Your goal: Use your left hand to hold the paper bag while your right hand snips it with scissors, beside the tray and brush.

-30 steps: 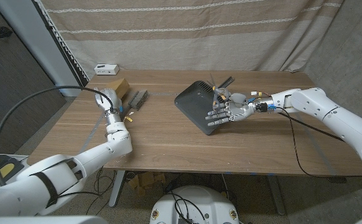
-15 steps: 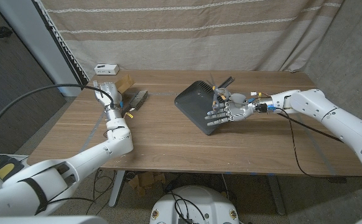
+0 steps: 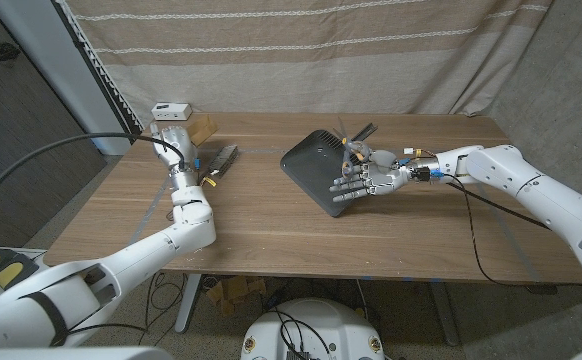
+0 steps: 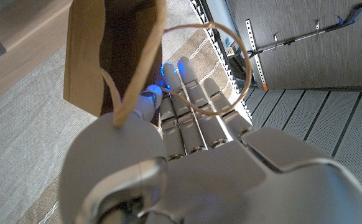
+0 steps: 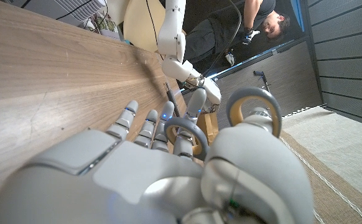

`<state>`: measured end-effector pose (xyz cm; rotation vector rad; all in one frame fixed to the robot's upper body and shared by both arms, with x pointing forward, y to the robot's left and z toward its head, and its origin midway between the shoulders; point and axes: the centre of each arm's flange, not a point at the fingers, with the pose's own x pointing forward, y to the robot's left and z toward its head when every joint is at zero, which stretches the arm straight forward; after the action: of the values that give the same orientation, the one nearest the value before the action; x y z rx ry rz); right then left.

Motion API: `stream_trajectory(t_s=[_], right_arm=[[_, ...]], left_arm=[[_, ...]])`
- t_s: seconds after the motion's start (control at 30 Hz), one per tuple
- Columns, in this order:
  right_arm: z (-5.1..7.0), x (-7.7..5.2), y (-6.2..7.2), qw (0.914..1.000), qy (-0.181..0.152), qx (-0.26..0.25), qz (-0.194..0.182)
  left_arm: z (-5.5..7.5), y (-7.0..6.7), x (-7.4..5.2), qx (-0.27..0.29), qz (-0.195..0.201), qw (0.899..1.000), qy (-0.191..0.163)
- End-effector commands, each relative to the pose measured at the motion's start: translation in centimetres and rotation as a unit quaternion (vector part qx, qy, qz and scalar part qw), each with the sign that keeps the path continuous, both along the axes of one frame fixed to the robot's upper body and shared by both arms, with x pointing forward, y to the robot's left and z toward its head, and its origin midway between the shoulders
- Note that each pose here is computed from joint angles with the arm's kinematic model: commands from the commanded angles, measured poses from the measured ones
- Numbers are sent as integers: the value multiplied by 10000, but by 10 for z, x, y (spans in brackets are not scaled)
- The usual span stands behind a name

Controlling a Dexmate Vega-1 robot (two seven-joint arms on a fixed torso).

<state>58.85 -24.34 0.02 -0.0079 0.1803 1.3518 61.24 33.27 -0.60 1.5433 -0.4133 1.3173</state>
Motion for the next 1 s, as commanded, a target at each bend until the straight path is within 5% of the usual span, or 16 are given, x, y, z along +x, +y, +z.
stream_trajectory(t_s=[0.03, 0.63, 1.0], right_arm=[[2, 0, -4, 9999, -163, 14, -5], [2, -4, -9, 9995, -308, 51, -38], [3, -4, -10, 9995, -305, 48, -47]], left_arm=[[13, -15, -12, 139, 18, 9999, -2], [25, -30, -29, -56, -861, 9938, -697], [27, -32, -34, -167, -1506, 9811, -1205]])
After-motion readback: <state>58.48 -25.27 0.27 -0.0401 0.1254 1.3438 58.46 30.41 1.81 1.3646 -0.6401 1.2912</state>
